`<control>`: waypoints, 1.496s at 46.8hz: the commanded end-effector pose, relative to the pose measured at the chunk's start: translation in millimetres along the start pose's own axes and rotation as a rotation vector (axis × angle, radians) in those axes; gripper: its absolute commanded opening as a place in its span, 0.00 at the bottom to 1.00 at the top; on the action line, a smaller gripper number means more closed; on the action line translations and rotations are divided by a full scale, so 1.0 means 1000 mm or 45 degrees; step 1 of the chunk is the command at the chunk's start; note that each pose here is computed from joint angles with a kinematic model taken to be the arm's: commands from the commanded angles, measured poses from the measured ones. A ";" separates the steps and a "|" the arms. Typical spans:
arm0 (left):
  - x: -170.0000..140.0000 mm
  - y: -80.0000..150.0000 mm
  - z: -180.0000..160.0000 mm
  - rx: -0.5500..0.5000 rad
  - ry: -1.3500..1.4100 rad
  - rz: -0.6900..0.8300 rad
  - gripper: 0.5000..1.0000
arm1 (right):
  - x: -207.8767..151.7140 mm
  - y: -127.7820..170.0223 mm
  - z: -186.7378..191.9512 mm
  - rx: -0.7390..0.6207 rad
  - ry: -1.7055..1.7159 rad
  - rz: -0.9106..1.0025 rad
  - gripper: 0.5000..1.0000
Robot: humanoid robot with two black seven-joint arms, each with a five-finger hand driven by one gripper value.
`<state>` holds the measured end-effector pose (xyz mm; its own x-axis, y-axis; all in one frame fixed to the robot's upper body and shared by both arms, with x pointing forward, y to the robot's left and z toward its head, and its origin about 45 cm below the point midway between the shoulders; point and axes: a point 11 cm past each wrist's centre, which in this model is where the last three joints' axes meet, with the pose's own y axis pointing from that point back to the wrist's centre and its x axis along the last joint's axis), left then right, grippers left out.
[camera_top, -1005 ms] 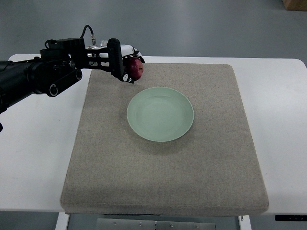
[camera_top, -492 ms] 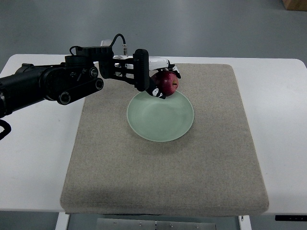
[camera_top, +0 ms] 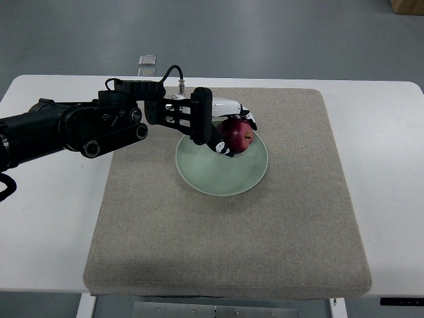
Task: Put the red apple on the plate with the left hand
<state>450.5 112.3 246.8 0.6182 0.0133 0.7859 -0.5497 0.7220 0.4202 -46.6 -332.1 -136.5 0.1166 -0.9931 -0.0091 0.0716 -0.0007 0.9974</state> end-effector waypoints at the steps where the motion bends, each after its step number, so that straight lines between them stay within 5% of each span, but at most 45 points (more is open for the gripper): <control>1: -0.002 0.000 0.000 -0.001 0.001 -0.003 0.62 | 0.000 0.000 0.000 0.000 0.000 0.000 0.93; 12: -0.002 0.000 -0.001 0.001 0.005 -0.003 0.71 | 0.000 0.000 0.000 0.000 0.000 0.000 0.93; 15: -0.002 0.000 -0.001 0.000 0.007 -0.001 0.84 | 0.000 0.000 0.000 0.000 0.000 0.000 0.93; 26: -0.004 0.000 -0.002 0.002 0.017 -0.004 0.91 | 0.000 0.000 0.000 0.000 0.000 0.000 0.93; 38: 0.006 0.004 -0.011 0.036 0.032 0.035 0.92 | 0.000 0.000 0.000 0.000 0.000 0.000 0.93; 61: 0.046 0.044 -0.093 0.356 0.032 0.204 0.92 | 0.000 0.000 0.000 0.000 0.000 0.000 0.93; 70: 0.051 0.043 -0.094 0.360 0.064 0.260 0.92 | 0.000 0.000 0.000 0.000 0.000 0.000 0.93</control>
<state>509.8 213.1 260.1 0.5068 0.1433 0.8501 -0.7882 0.4763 0.3897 -46.6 -332.1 -136.5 0.1166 -0.9931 -0.0091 0.0716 -0.0007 0.9974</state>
